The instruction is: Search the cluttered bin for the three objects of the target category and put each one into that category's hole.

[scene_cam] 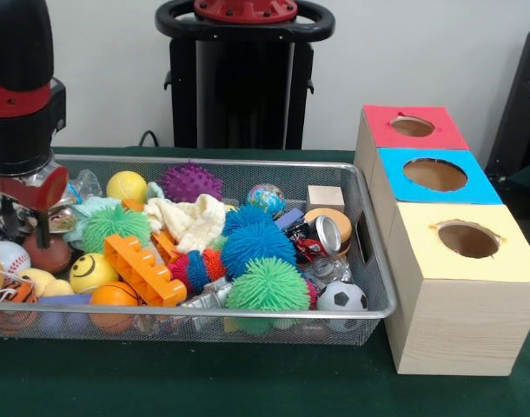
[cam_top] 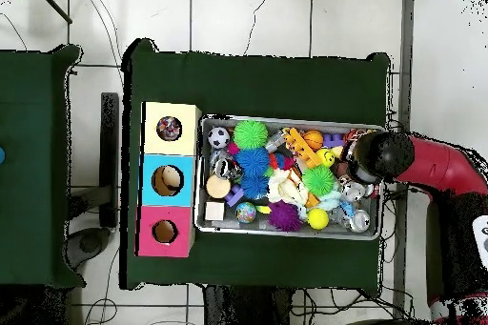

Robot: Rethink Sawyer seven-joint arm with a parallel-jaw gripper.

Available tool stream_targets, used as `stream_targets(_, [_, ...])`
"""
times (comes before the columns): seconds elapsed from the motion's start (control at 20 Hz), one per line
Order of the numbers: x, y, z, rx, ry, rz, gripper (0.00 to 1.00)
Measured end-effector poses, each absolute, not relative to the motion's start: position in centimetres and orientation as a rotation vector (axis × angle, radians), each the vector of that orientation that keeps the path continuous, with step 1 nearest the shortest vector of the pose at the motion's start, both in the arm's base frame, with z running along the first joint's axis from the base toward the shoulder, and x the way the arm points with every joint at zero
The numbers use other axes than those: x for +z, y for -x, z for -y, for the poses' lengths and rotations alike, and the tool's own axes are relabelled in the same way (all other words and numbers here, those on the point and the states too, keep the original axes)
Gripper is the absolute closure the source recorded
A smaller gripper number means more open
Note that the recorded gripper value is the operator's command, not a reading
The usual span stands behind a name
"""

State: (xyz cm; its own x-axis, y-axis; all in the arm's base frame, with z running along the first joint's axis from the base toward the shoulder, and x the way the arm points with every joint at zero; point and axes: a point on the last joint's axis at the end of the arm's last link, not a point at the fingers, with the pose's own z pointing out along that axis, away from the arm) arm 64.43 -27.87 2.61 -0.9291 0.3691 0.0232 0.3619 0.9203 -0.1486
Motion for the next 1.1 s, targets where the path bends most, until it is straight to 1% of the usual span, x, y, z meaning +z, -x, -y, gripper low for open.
stream_targets(0.85, [2.22,-63.88,27.81,0.211,0.578,3.031,0.0])
stream_targets(0.9, [2.22,-63.86,27.84,0.21,0.578,3.031,1.0])
stream_targets(1.1, [2.2,-63.81,27.87,0.21,0.579,3.03,1.0])
